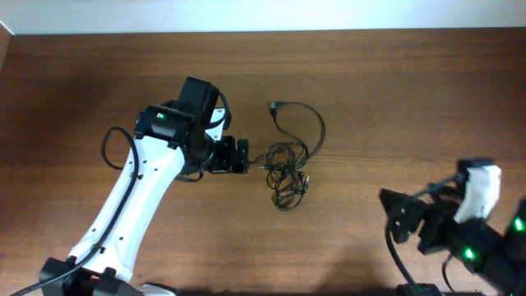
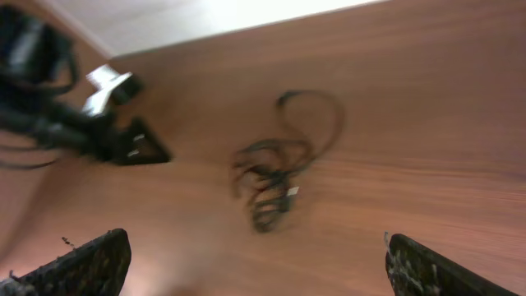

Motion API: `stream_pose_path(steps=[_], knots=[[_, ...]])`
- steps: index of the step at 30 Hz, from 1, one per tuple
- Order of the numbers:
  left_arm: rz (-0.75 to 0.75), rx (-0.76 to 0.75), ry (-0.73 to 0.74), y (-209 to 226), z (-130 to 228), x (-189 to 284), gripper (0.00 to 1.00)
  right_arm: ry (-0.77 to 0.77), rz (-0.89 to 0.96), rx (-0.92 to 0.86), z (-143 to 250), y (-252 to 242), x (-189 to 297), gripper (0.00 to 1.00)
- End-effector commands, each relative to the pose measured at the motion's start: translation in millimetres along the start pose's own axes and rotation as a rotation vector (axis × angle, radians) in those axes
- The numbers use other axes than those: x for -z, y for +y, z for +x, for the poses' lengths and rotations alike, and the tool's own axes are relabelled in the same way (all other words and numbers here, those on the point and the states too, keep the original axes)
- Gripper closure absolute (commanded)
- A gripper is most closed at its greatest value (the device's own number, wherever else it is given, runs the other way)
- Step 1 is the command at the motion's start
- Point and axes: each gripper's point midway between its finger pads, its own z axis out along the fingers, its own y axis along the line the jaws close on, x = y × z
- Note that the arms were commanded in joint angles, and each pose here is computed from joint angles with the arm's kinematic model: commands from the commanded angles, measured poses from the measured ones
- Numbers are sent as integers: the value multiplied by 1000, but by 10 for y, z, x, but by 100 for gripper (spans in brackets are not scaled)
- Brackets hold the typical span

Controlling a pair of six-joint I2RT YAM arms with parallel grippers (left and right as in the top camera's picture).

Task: Untangle cables
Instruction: 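Reach the right gripper down and grasp the black cable bundle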

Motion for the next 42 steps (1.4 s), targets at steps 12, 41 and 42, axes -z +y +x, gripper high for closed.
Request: stream_pose_path(steps=[12,41,42], knots=[[-53,163,-74,215,-233,-45,1,552,-168,-139,454,116,-1009,1],[-172,428,-84,1152,-207,156,1,772,70,72,1426,199,-2976,51],[-172,428,-84,1152,-208,156,1,765,89,85,1423,176,-2981,53]])
